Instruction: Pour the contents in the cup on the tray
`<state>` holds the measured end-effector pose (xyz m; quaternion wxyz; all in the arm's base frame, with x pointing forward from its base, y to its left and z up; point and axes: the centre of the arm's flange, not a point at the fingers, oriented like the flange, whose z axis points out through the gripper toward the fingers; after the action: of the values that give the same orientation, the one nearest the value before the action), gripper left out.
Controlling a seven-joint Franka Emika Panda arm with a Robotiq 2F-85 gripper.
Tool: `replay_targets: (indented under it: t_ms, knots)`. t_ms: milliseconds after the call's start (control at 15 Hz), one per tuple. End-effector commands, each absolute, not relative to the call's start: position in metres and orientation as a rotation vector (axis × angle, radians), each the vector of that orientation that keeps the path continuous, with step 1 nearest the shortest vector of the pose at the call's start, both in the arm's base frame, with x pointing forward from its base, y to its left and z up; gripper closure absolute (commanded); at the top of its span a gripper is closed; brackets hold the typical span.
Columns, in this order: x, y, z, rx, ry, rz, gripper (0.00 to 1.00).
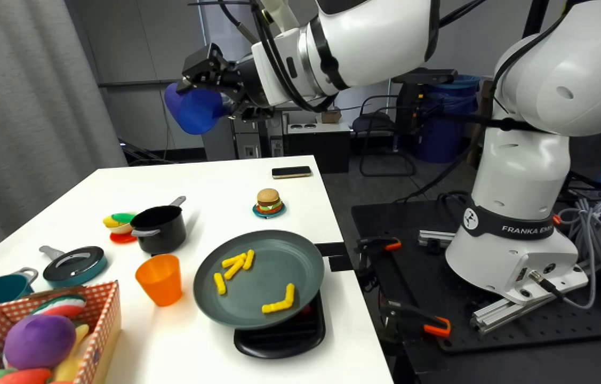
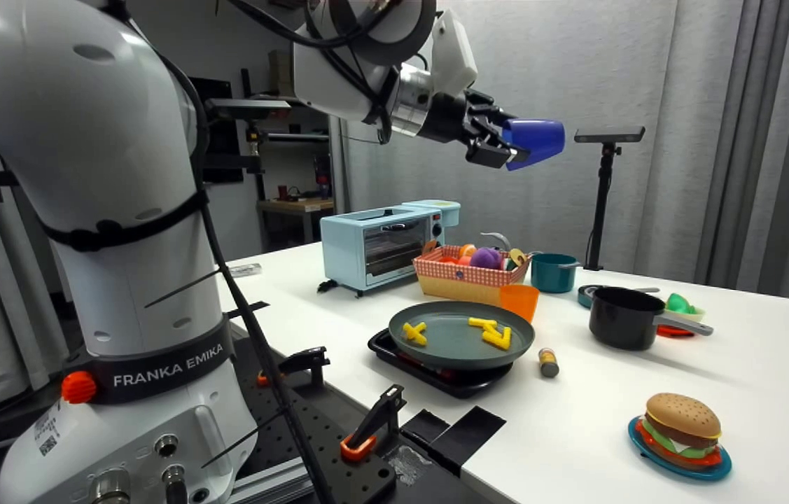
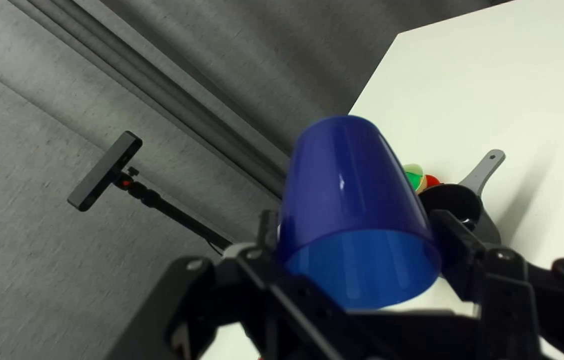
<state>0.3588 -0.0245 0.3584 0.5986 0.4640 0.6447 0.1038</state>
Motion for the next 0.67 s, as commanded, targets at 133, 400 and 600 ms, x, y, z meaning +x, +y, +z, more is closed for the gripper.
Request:
replay_targets:
  t_ms: [133,400,600]
  knots:
    - [0.356,-0.043,0.352,1.263,1.383,0.27,0.5]
    - [0.363,-0.051,0.365,1.469,1.231,0.312,0.5]
    - [0.368,-0.06,0.378,1.598,1.096,0.357,0.5]
